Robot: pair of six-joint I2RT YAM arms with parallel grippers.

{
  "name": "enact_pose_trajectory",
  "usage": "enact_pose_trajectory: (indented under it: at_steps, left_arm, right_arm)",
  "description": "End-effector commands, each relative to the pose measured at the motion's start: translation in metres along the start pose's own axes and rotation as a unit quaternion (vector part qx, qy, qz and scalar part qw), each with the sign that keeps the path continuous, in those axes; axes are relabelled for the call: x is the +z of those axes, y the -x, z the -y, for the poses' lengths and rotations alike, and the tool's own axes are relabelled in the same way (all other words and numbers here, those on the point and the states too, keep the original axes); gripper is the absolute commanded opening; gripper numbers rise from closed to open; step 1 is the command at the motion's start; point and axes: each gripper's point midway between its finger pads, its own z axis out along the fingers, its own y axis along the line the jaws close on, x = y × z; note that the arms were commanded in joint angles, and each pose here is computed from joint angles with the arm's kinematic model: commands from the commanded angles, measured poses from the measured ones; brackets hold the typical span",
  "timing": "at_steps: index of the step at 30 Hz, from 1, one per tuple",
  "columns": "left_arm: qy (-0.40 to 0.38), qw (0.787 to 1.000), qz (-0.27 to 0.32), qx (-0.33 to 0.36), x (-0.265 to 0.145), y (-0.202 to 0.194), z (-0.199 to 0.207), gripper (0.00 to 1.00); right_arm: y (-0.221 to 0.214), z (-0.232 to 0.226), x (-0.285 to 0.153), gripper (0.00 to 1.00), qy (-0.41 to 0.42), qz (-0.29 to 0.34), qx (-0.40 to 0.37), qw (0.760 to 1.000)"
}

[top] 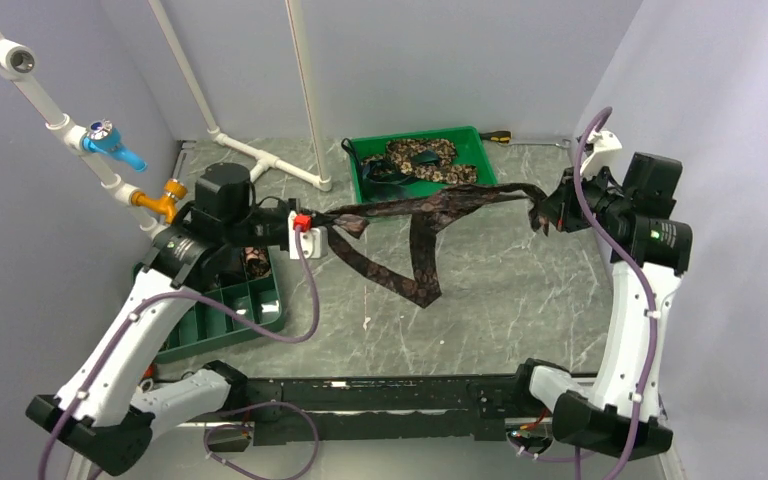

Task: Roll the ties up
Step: Flatten out the tie at the center of the board.

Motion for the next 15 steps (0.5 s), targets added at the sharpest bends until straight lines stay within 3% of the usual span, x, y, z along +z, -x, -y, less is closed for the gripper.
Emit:
enact_pose_trajectory:
  at_steps: [1,2,3,4,5,7,9,12,15]
  left_arm:
    - [-0.093,0.987,-0.123,-0.038,-0.007,-0.13,0.058,0.21]
    - [-0.103,0.984,-0.144,-0.031,-0.012,-0.147,0.065,0.53]
    - [-0.105,0.98,-0.163,-0.034,-0.015,-0.161,0.071,0.94]
    - [-0.097,0.977,-0.182,-0.047,-0.017,-0.173,0.073,0.99]
    - [-0.095,0.975,-0.193,-0.062,-0.018,-0.179,0.077,0.99]
    - [-0.099,0.972,-0.184,-0.102,-0.016,-0.178,0.085,0.99]
    - [-0.104,0.968,-0.163,-0.157,-0.009,-0.171,0.09,0.99]
    - [-0.097,0.953,-0.163,-0.236,0.004,-0.174,0.095,0.99]
    - [-0.1,0.934,-0.175,-0.294,0.015,-0.185,0.103,0.99]
  right_arm:
    - [-0.062,0.067,0.036,0.0,-0.11,-0.118,0.092,0.983]
    - [-0.077,0.075,0.043,0.0,-0.114,-0.146,0.094,0.978]
    - [-0.096,0.079,0.05,0.0,-0.105,-0.183,0.097,0.973]
    - [-0.112,0.08,0.054,0.0,-0.093,-0.218,0.102,0.966]
    - [-0.129,0.083,0.058,0.07,-0.09,-0.246,0.109,0.959]
    - [-0.164,0.089,0.061,0.43,-0.088,-0.302,0.127,0.941]
    - [-0.186,0.095,0.06,0.68,-0.087,-0.328,0.137,0.931]
    - [-0.184,0.099,0.065,0.84,-0.075,-0.312,0.115,0.94]
    - [-0.176,0.095,0.073,0.83,-0.047,-0.31,0.085,0.946]
